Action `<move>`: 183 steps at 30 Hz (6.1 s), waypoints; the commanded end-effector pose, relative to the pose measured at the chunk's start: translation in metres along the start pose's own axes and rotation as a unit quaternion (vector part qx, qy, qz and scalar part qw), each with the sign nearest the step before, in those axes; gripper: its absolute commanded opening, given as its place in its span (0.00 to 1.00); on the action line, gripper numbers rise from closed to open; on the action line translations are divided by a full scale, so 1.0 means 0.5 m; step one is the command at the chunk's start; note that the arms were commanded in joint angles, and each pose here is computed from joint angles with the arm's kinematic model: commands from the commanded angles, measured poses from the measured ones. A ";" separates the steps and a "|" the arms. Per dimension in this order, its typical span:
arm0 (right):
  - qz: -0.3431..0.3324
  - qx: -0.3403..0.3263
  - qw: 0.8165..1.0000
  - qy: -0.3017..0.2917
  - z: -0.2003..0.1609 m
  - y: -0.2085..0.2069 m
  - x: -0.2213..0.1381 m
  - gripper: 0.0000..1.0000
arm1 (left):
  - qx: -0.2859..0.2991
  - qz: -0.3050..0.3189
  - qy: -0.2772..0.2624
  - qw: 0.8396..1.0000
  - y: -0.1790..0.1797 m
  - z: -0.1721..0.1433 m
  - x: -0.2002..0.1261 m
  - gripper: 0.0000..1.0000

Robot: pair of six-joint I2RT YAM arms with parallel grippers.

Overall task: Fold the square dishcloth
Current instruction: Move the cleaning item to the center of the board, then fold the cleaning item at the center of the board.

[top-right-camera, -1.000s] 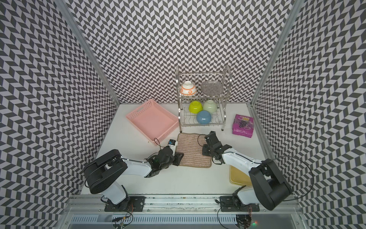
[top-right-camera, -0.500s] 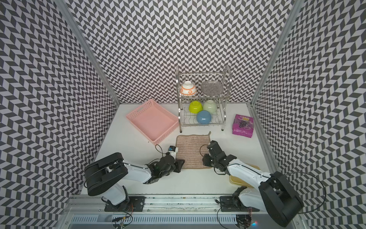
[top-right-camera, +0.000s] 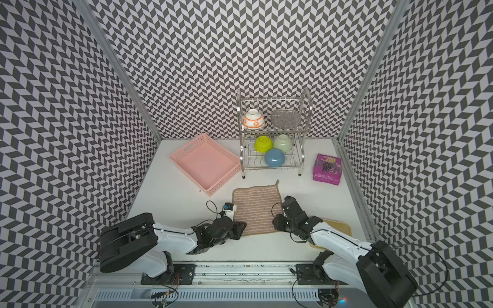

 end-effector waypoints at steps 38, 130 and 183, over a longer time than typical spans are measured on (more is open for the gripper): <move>-0.092 -0.011 0.979 -0.180 0.306 0.110 0.028 0.47 | 0.051 0.208 -0.009 0.977 0.113 0.327 0.150 0.60; -0.041 0.001 0.975 -0.217 0.373 0.100 0.010 0.00 | 0.096 0.081 -0.186 0.975 0.084 0.332 -0.011 0.00; 0.068 0.001 0.993 -0.096 0.063 0.007 -0.045 0.00 | 0.066 -0.014 -0.136 0.988 0.100 0.046 -0.101 0.00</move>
Point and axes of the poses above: each gripper's point midway between its finger pads, its own x axis out along the fingers, its own y axis along the line the jaws close on, z = x × y, the point moved 10 cm from there along -x, back along the fingers, and after that the axes turned 6 degrees about x, right-handed, at the moved point
